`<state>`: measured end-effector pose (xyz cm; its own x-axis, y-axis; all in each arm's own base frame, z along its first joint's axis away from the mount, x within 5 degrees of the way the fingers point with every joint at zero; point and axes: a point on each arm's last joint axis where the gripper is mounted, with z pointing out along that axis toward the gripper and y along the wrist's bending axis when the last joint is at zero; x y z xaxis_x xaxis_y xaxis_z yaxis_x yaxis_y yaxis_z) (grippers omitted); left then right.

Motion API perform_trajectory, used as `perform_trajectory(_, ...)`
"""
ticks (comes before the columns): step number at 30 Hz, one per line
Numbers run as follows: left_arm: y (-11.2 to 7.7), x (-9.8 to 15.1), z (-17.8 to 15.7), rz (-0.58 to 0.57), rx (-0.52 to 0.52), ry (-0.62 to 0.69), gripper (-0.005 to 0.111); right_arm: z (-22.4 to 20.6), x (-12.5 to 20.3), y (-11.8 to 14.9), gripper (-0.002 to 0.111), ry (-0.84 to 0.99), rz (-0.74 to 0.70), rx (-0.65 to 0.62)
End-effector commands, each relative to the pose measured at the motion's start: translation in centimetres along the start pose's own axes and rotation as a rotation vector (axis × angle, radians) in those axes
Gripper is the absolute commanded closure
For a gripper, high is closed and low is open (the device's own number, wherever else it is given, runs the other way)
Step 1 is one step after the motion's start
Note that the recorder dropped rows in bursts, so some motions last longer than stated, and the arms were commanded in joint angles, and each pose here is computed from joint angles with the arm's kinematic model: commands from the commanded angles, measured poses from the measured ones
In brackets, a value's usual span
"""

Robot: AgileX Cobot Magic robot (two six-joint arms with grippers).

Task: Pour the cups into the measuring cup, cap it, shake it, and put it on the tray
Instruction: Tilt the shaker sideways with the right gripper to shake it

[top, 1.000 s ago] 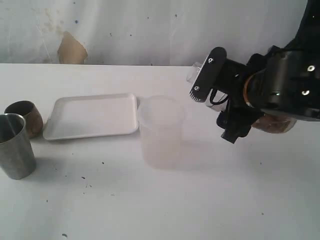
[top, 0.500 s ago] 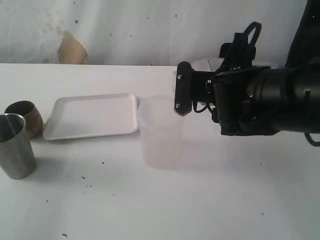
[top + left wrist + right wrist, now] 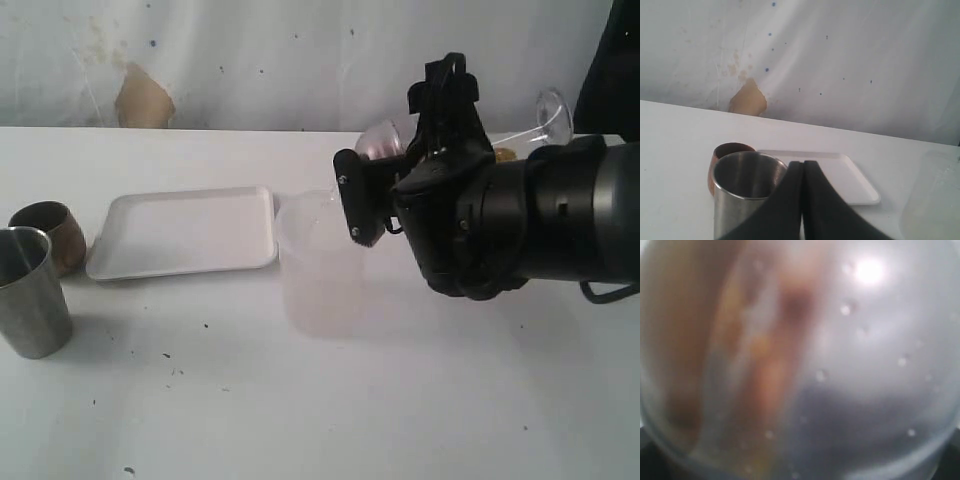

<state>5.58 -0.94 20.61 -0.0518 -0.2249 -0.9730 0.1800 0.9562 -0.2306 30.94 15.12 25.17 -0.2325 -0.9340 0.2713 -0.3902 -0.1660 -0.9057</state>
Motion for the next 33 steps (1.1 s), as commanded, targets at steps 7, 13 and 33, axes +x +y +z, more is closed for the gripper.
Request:
perform_trajectory(7,0.02,0.14,0.0,-0.005,0.002,-0.002,0.107,-0.34,0.56,-2.08,0.108,0.053,-0.136,0.165)
perform_trajectory(13,0.02,0.14,0.0,-0.005,0.002,-0.002,0.107,-0.34,0.56,-2.02,0.108,0.053,-0.139,0.164)
perform_trajectory(33,0.02,0.14,0.0,-0.005,0.002,-0.002,0.107,-0.34,0.49,-2.06,0.108,0.067,-0.402,0.157)
